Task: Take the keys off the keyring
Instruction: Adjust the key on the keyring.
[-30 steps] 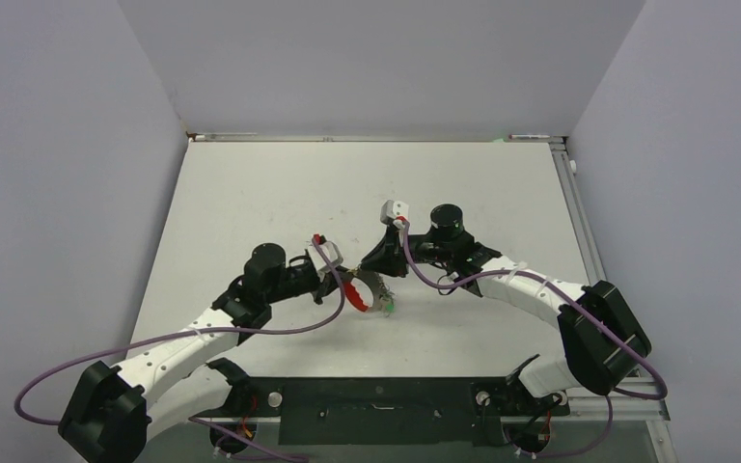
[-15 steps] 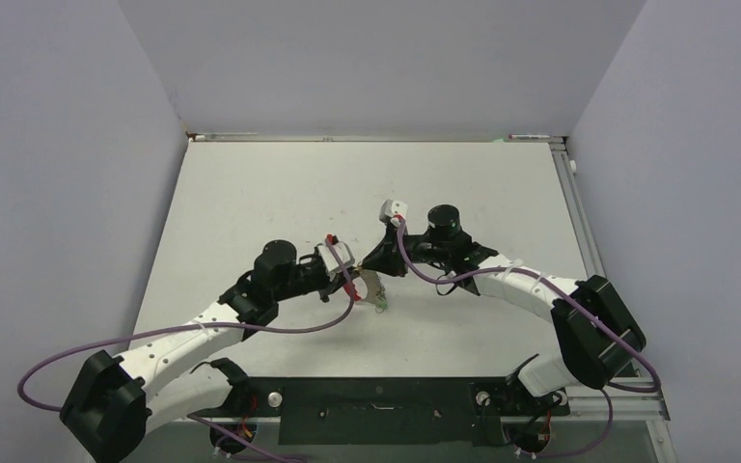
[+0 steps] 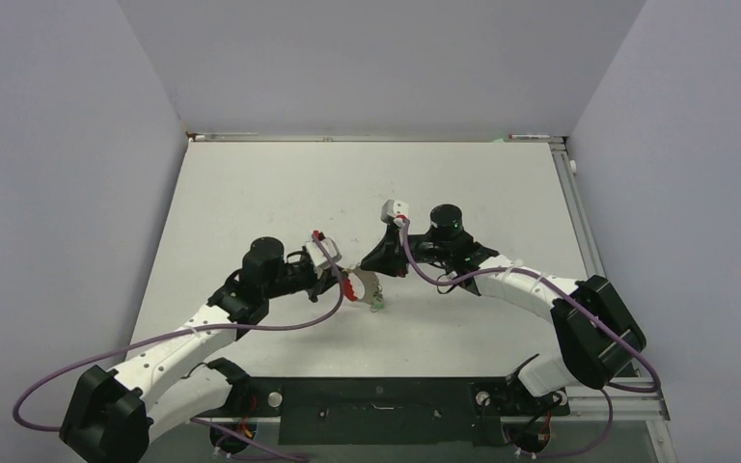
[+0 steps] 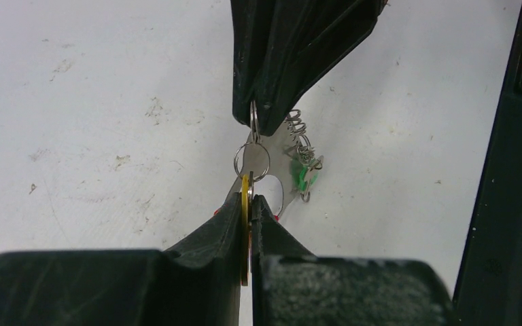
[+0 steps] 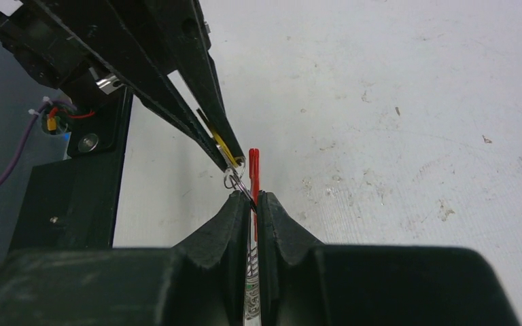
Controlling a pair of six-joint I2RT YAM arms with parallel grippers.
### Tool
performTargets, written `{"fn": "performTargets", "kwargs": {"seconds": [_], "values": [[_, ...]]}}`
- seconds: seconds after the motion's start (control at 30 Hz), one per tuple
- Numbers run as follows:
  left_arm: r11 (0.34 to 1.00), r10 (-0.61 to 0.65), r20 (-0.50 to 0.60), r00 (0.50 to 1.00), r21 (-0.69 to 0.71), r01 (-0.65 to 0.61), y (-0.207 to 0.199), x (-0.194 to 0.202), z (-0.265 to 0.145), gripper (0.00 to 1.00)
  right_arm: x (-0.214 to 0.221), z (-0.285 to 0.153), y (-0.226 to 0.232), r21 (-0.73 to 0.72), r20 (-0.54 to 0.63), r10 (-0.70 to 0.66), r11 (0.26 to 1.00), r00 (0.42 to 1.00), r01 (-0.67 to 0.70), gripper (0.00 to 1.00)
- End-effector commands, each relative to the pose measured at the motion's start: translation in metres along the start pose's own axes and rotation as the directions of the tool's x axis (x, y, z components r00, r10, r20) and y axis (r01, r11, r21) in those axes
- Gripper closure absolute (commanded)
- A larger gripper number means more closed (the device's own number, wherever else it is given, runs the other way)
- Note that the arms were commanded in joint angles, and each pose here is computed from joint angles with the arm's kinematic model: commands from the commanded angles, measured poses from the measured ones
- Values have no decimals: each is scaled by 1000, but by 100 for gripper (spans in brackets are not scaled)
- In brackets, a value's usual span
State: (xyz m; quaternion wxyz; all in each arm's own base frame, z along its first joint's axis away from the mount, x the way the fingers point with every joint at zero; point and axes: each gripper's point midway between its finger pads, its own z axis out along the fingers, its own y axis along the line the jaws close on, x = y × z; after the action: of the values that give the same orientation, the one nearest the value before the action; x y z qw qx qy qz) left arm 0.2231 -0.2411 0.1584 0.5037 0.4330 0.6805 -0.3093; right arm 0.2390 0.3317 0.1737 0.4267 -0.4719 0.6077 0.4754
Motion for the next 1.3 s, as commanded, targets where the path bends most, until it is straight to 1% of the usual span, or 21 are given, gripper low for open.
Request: {"fn": "performTargets", "kwargs": {"seconds": [0.0,0.13,0.2,0.33,0.43,0.5,0.7,0.8,0.87,1.0,1.07,1.1,1.2,1.27], "values": [[999,-54,-45,998,1,54,8,8,0,100,-31,-5,7,-60,100,-93,993,991,99,95],[994,-113,-33,993,-16,112,18,0,0,100,-28,-6,12,-100,96,-102,989,990,111,95],[990,-139,-11,990,-13,139,20,-7,-2,100,-21,-7,12,-108,77,-133,984,988,141,95],[980,-193,28,981,51,191,12,-28,-9,100,-5,-8,10,-127,36,-204,970,978,207,95],[972,-203,49,978,129,195,-2,-45,-14,100,4,-7,4,-113,5,-240,964,971,239,95],[959,-242,59,968,164,230,-9,-56,-17,100,6,-5,1,-107,-8,-266,959,964,263,95],[929,-334,34,942,180,323,-12,-67,-12,100,3,3,4,-139,-14,-354,927,935,349,95],[896,-416,-10,909,165,411,-13,-64,-11,100,0,7,9,-174,-5,-448,881,894,440,95],[870,-467,-34,883,158,466,-14,-66,-12,100,-1,9,9,-190,3,-534,830,846,525,95],[806,-573,-69,817,136,576,-14,-72,-17,100,-8,11,-1,-158,2,-607,785,795,599,94],[766,-627,-80,775,118,632,-11,-75,-18,100,-14,12,-6,-125,0,-608,788,794,603,82],[735,-664,-85,743,108,669,-9,-75,-19,100,-17,12,-8,-111,0,-601,794,799,598,70],[668,-734,-90,673,88,739,-2,-75,-19,100,-20,10,-11,-84,-5,-577,814,817,574,52],[636,-763,-81,641,74,768,3,-74,-19,100,-20,9,-14,-53,-19,-528,849,849,526,46]]}}
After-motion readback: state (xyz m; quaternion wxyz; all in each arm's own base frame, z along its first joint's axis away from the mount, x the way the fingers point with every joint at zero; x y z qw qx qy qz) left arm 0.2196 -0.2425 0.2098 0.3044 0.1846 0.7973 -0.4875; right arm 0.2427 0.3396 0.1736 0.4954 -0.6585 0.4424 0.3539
